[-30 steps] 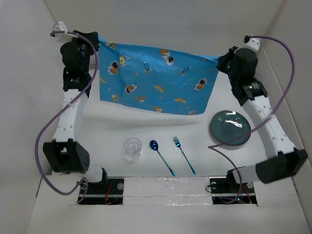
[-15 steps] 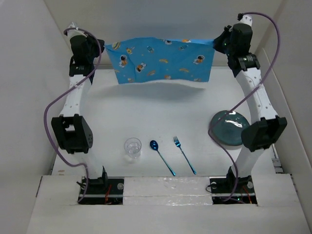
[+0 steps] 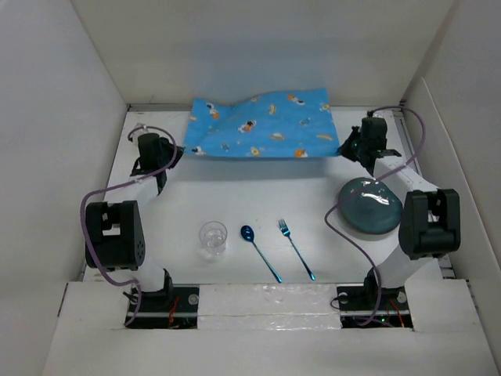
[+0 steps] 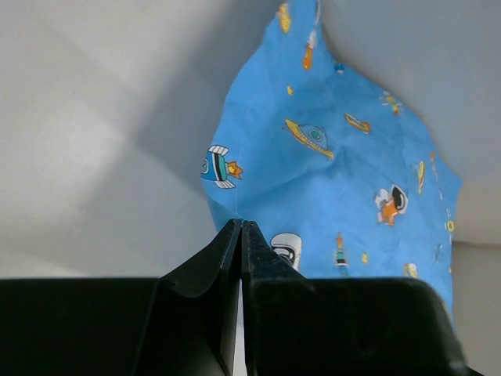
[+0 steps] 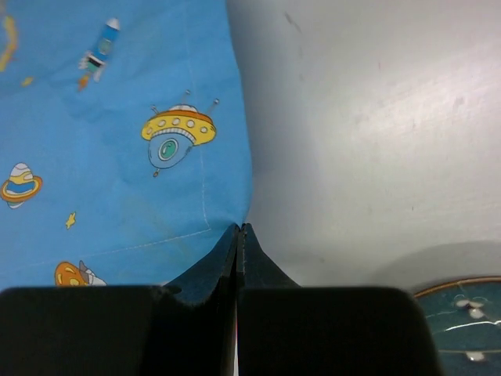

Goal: Set the dinner table for one person

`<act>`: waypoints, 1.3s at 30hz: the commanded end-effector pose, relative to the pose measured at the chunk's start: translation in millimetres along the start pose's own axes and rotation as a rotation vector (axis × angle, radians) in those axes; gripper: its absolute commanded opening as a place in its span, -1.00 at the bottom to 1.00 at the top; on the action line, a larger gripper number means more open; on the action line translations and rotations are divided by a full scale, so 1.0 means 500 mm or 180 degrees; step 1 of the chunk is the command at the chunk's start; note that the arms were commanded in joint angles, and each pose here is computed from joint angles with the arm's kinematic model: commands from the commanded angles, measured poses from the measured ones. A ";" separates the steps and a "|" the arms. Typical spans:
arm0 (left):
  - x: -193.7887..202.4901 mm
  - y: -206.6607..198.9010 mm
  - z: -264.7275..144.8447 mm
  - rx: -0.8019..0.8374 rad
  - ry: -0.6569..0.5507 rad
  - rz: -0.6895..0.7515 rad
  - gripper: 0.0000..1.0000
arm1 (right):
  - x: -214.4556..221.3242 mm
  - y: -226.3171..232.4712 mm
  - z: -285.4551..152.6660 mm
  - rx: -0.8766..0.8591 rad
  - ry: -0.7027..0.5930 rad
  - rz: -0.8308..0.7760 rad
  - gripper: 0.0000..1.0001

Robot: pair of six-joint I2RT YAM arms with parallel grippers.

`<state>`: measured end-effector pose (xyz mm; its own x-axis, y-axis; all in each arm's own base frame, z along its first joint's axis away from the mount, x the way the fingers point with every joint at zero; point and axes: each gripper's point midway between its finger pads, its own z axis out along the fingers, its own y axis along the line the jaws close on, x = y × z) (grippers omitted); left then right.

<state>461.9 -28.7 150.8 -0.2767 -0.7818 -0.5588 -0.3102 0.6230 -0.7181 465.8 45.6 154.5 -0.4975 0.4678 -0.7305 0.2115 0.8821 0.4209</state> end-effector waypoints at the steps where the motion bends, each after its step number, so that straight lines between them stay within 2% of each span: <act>1: -0.014 -0.031 -0.012 0.0230 -0.0252 -0.0048 -1.00 | -0.021 0.011 0.027 -0.0164 -0.0167 0.0043 -1.00; 6: 0.060 0.046 0.018 0.0005 0.0038 -0.0085 -1.00 | 0.036 -0.017 0.054 -0.0073 0.0073 0.0037 -1.00; 9: 0.080 0.078 0.016 -0.0107 0.0069 -0.0117 -1.00 | 0.070 -0.041 0.053 0.0016 0.0163 0.0032 -1.00; 22: 0.126 0.128 -0.033 -0.0226 0.0106 -0.0261 -1.00 | 0.088 -0.083 0.017 0.0260 0.0113 0.0136 -1.00; 27: 0.123 0.123 -0.059 -0.0144 0.0044 -0.0313 -1.00 | 0.093 -0.094 -0.002 0.0355 0.0131 0.0133 -0.69; 28: 0.126 0.120 -0.063 -0.0112 0.0063 -0.0319 -0.81 | 0.092 -0.095 -0.005 0.0371 0.0128 0.0137 -0.63; 29: 0.121 0.111 -0.069 -0.0064 0.0047 -0.0318 -0.65 | 0.085 -0.091 -0.013 0.0354 0.0098 0.0142 -0.44; 30: 0.124 0.112 -0.076 -0.0045 0.0057 -0.0318 -0.47 | 0.081 -0.089 -0.019 0.0342 0.0077 0.0143 -0.35; 31: 0.123 0.106 -0.081 -0.0006 0.0053 -0.0317 -0.11 | 0.082 -0.089 -0.027 0.0339 0.0072 0.0148 -0.25; 32: 0.111 0.090 -0.092 0.0080 -0.0002 -0.0319 0.05 | 0.065 -0.080 -0.044 0.0304 -0.0008 0.0158 -0.08; 34: 0.099 0.066 -0.108 0.0206 -0.0044 -0.0339 0.39 | 0.053 -0.086 -0.070 0.0330 -0.0099 0.0203 0.01; 36: 0.067 0.012 -0.136 0.0451 -0.0128 -0.0330 0.42 | 0.012 -0.078 -0.125 0.0273 -0.0367 0.0276 0.09; 39: 0.023 -0.090 -0.196 0.0963 -0.0179 -0.0256 0.14 | 0.009 -0.127 -0.187 0.0403 -0.0623 0.0543 0.10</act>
<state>381.3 -47.9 141.6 -0.2370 -0.8437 -0.4816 -0.2494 0.5320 -0.8092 390.4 14.5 154.7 -0.4048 0.5469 -0.7328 0.3178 0.8356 0.4480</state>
